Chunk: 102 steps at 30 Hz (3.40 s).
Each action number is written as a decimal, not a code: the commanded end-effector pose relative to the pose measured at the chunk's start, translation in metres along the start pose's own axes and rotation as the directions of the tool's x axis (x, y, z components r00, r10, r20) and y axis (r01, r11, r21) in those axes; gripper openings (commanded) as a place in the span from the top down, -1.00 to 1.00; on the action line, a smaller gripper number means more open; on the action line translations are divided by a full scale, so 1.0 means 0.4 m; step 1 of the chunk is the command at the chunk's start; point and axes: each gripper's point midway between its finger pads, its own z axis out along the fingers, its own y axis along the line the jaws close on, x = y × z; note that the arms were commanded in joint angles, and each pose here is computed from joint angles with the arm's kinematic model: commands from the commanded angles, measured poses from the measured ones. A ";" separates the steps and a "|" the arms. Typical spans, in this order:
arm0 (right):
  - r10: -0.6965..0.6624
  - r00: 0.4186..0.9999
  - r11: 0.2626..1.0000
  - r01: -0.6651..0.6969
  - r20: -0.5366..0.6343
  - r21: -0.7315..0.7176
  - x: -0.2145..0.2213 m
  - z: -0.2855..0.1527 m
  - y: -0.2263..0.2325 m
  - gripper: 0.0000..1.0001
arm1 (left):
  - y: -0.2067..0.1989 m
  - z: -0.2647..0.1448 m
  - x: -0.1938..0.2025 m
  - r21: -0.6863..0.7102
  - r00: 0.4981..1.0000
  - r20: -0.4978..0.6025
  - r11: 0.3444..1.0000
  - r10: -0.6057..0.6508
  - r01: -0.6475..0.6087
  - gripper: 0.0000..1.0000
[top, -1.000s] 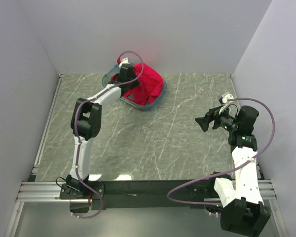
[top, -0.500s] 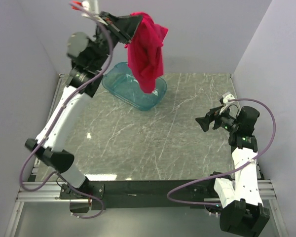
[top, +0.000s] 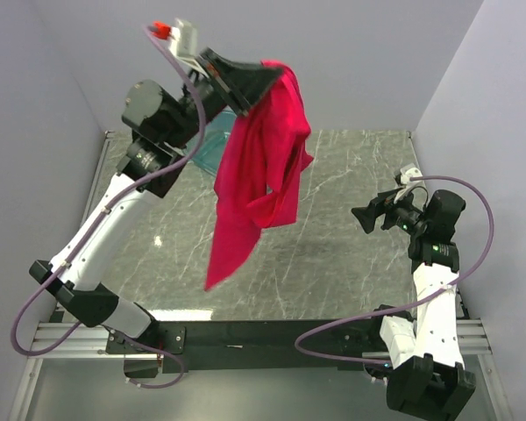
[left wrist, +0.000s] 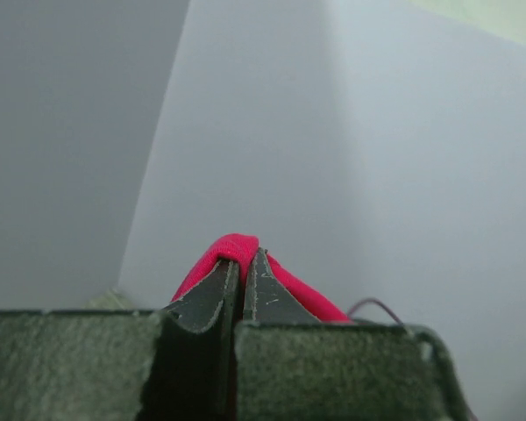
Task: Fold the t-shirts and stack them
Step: Move the tshirt to the center of the board, then flatten the tshirt out
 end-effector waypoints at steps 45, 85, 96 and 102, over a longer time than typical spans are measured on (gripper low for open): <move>-0.042 0.999 0.995 0.039 -0.030 -0.096 0.046 0.007 0.017 -0.99 | 0.337 -0.431 0.564 -0.451 0.889 -0.456 0.848 0.049 -0.278 -0.73; 0.439 0.832 0.877 -0.315 -0.338 0.363 0.032 0.862 -0.108 -0.86 | 0.423 -0.856 0.457 -0.653 0.790 -0.592 0.478 0.160 -0.587 -0.97; 0.499 0.788 0.856 -0.380 -0.362 0.352 0.109 0.921 -0.096 -0.47 | 0.449 -0.853 0.482 -0.643 0.774 -0.620 0.482 0.130 -0.595 -0.95; 0.511 0.777 0.850 -0.393 -0.368 0.352 0.123 0.925 -0.092 -0.14 | 0.454 -0.855 0.488 -0.645 0.771 -0.626 0.477 0.119 -0.597 -0.94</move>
